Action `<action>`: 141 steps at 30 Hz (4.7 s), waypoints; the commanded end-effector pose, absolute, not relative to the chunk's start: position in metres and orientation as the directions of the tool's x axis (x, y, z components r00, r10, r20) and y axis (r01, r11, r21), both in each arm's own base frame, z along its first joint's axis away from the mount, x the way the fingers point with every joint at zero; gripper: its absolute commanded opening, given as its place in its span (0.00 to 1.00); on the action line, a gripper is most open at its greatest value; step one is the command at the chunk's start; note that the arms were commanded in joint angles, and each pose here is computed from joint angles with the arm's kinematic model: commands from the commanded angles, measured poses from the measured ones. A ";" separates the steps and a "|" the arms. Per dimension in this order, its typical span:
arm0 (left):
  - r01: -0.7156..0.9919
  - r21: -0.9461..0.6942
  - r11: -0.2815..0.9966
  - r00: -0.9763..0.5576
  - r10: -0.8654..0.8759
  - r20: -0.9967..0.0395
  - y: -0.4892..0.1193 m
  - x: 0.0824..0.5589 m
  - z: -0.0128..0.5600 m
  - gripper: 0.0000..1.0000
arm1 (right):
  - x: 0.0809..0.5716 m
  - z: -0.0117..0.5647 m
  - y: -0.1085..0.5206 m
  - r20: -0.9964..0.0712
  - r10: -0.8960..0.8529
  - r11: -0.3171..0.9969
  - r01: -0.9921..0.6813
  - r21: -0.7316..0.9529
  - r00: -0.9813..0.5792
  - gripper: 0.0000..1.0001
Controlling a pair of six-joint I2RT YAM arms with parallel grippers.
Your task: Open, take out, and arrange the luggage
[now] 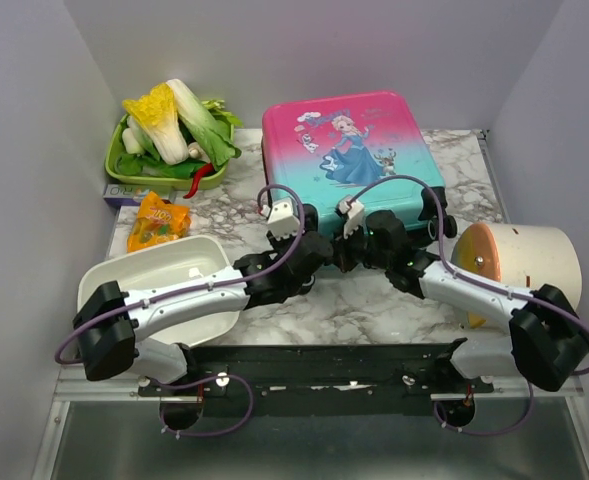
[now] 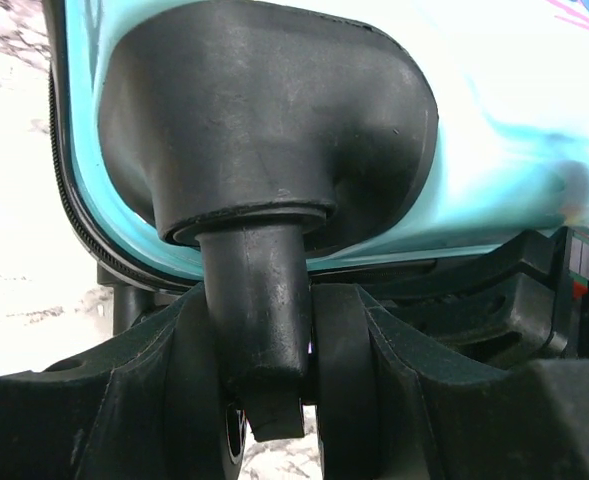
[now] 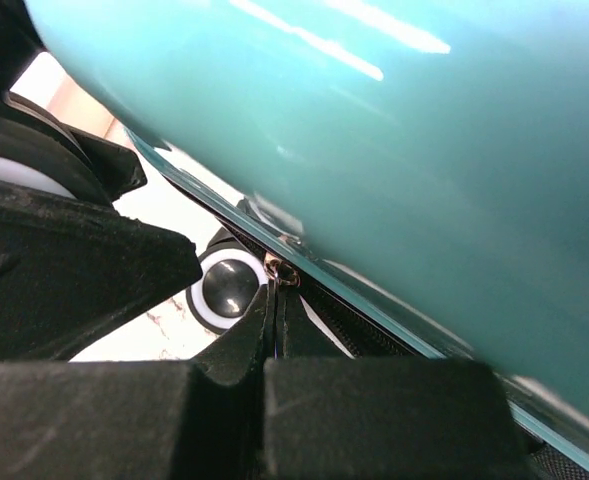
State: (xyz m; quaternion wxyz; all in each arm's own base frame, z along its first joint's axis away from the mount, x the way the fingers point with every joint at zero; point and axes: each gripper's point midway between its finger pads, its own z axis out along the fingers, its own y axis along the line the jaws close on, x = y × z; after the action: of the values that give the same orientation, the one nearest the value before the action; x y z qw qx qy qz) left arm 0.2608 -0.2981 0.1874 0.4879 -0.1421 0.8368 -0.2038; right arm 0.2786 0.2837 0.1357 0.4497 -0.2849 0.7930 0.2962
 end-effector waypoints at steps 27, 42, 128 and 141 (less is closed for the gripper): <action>0.159 -0.424 0.892 -0.404 -0.333 -0.852 -0.167 0.486 0.301 0.99 | 0.285 0.164 0.201 -0.951 0.004 0.846 -0.507 0.168 -0.309 0.01; 0.554 -0.512 0.657 -0.538 -0.187 -0.822 -0.214 0.601 0.252 0.99 | 0.283 0.162 0.191 -0.945 -0.036 0.864 -0.485 0.134 -0.326 0.01; 0.204 -0.684 0.700 -0.522 -0.513 -0.681 -0.187 0.452 0.207 0.96 | 0.373 0.200 0.087 -0.987 0.021 0.995 -0.094 0.036 -0.161 0.01; 0.588 -0.569 0.575 -0.594 -0.170 -0.786 -0.332 0.379 0.204 0.97 | 0.344 0.172 0.097 -0.972 0.069 0.966 -0.228 0.122 -0.226 0.01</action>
State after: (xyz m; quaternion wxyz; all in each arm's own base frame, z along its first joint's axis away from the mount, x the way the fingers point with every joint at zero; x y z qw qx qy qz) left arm 0.3844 -0.3025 0.1981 0.4311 0.0764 0.7959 -0.4182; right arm 0.3419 0.0888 0.1298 0.5474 -0.0533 0.8321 0.0716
